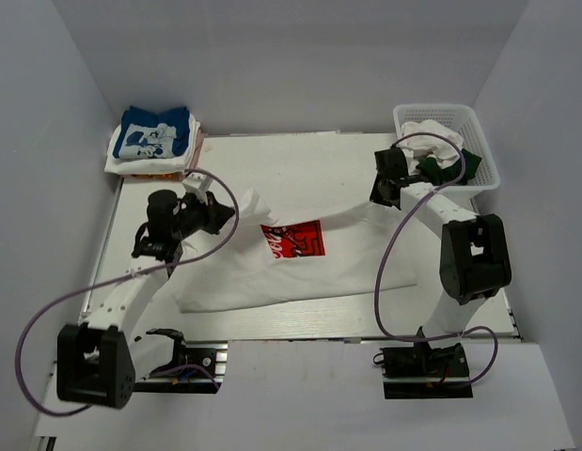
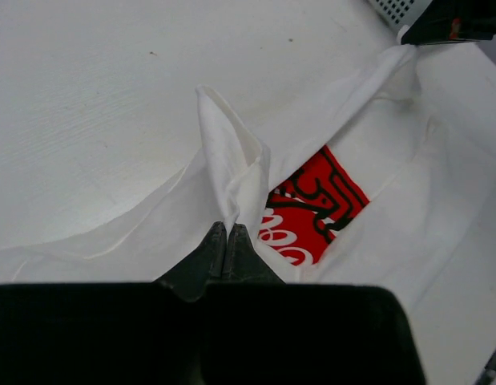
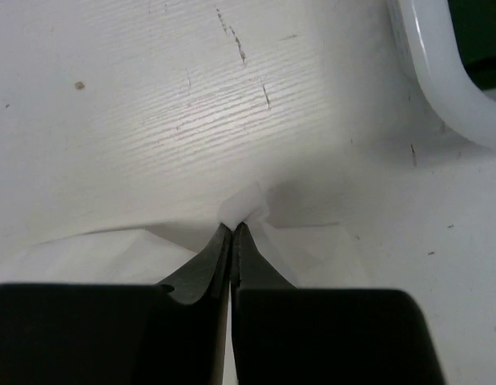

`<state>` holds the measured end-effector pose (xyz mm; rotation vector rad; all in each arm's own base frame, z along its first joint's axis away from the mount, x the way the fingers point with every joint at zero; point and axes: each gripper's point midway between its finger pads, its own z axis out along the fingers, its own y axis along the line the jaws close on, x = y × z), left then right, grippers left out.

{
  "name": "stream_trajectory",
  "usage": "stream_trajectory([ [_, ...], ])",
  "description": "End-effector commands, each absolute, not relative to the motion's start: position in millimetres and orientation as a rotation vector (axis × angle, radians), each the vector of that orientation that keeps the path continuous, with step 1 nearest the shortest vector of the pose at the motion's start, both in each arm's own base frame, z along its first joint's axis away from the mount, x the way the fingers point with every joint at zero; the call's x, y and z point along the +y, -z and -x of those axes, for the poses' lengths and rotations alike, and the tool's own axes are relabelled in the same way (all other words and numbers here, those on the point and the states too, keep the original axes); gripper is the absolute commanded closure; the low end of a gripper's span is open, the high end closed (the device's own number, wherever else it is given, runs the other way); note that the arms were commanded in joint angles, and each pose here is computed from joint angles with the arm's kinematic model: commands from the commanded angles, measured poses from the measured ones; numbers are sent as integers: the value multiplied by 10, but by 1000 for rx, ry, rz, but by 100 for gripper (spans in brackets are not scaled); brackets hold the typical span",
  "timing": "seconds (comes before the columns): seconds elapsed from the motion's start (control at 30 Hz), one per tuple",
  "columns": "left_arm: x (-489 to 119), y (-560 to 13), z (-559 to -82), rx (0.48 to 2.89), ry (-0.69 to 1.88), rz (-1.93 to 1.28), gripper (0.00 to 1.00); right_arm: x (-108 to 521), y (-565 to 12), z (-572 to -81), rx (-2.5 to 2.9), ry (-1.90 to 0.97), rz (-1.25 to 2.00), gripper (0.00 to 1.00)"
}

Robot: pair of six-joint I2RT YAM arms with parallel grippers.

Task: Fold and stack the t-shirts
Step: Fold the other side of the tshirt into a rectangle

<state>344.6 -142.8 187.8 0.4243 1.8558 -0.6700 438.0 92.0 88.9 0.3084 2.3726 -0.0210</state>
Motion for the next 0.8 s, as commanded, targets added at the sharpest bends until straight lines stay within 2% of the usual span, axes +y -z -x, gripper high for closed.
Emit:
stream_trajectory([
  [0.0,-1444,-1940,-3098,1826,734,-361,100,901,-1058,-4303,2314,-8,-302,100],
  [0.1,-1494,-1897,-2838,1802,793,-322,100,863,-1073,-4201,2312,-7,-298,100],
  [0.27,-1584,-1460,-2434,1910,932,-260,100,856,-1147,-4030,2308,-31,-286,100],
  [0.4,-1529,-1213,-2199,1973,946,-196,100,812,-948,-3797,2354,-30,-286,100],
  [0.53,-1549,-1251,-2011,1935,992,-183,99,702,-774,-3601,2387,12,-325,85],
  [0.57,-1571,-1280,-1969,1925,1027,-165,91,694,-752,-3577,2389,16,-340,77],
  [0.6,-1579,-1296,-1912,1915,1047,-163,73,689,-732,-3536,2395,17,-349,67],
  [0.63,-1588,-1245,-1867,1927,1068,-150,16,665,-738,-3508,2390,22,-365,56],
  [0.67,-1592,-1260,-1850,1928,1083,-130,0,613,-729,-3475,2388,49,-380,44],
  [0.73,-1620,-1301,-1799,1926,1124,-118,0,491,-829,-3430,2356,111,-440,30],
  [0.77,-1631,-1304,-1784,1926,1134,-126,0,472,-864,-3409,2352,122,-444,20],
])
